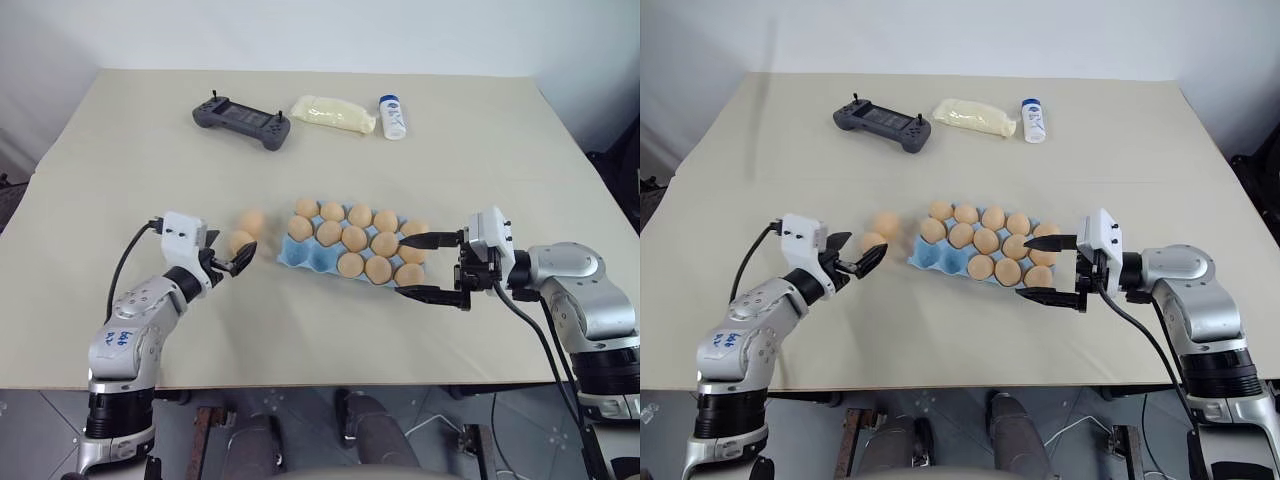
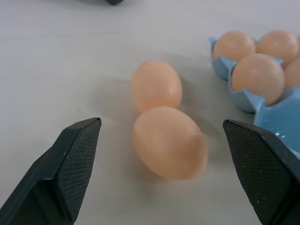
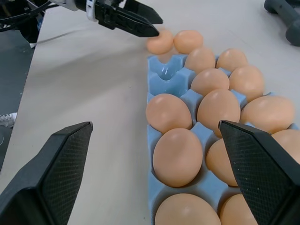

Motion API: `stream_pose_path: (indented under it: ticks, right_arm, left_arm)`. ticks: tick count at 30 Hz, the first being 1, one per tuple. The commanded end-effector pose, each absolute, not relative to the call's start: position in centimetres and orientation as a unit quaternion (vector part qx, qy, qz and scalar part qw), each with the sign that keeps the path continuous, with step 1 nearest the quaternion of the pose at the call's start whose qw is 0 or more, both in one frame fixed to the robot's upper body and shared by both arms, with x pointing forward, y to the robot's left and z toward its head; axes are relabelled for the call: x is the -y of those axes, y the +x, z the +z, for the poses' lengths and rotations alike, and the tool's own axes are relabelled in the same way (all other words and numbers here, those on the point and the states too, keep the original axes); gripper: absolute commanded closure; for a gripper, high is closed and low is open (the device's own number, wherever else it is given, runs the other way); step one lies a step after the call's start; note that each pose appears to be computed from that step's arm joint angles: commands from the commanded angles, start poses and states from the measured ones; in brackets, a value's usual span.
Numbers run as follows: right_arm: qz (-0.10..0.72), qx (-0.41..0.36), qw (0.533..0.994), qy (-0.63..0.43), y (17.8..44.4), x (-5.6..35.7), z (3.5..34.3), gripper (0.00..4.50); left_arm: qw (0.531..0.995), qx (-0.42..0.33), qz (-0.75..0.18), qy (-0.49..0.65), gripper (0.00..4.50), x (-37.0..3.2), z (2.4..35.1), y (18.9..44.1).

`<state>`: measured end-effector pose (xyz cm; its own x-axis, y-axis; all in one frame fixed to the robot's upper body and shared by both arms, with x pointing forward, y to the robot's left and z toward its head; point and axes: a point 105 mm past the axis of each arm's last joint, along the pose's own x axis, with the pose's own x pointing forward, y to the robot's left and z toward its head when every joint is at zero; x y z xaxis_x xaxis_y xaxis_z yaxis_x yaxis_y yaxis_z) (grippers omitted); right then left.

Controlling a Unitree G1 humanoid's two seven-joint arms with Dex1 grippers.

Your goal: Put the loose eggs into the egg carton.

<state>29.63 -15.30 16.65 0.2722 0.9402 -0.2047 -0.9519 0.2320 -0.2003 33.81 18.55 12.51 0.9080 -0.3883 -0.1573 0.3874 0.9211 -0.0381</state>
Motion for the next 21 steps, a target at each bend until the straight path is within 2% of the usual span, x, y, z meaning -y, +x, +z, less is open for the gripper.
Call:
stream_pose_path:
  ticks: [1,8,11,16,18,21]
  right_arm:
    - [0.597,0.002,0.788,-0.153,29.3,15.6,18.0,0.00]
    - [0.597,0.002,0.789,-0.150,29.2,15.2,17.9,0.00]
    - [0.596,0.001,0.789,-0.150,29.2,15.2,17.9,0.00]
    - [0.594,0.001,0.790,-0.151,29.1,15.3,18.0,0.00]
    - [0.593,0.001,0.791,-0.152,29.1,15.3,18.0,0.00]
    - [0.590,0.000,0.793,-0.152,29.0,15.5,18.1,0.00]
  left_arm:
    - [0.973,-0.071,-0.217,0.013,0.07,-17.6,12.6,34.3]
    - [0.971,-0.073,-0.227,0.013,0.07,-16.9,11.9,35.7]
    - [0.971,-0.070,-0.226,0.014,0.68,-16.9,12.1,35.8]
    - [0.970,-0.075,-0.231,0.021,2.31,-17.2,12.2,35.0]
    - [0.968,-0.080,-0.237,0.025,2.53,-17.4,12.3,34.4]
    - [0.962,-0.090,-0.256,0.041,2.56,-17.8,12.9,32.8]
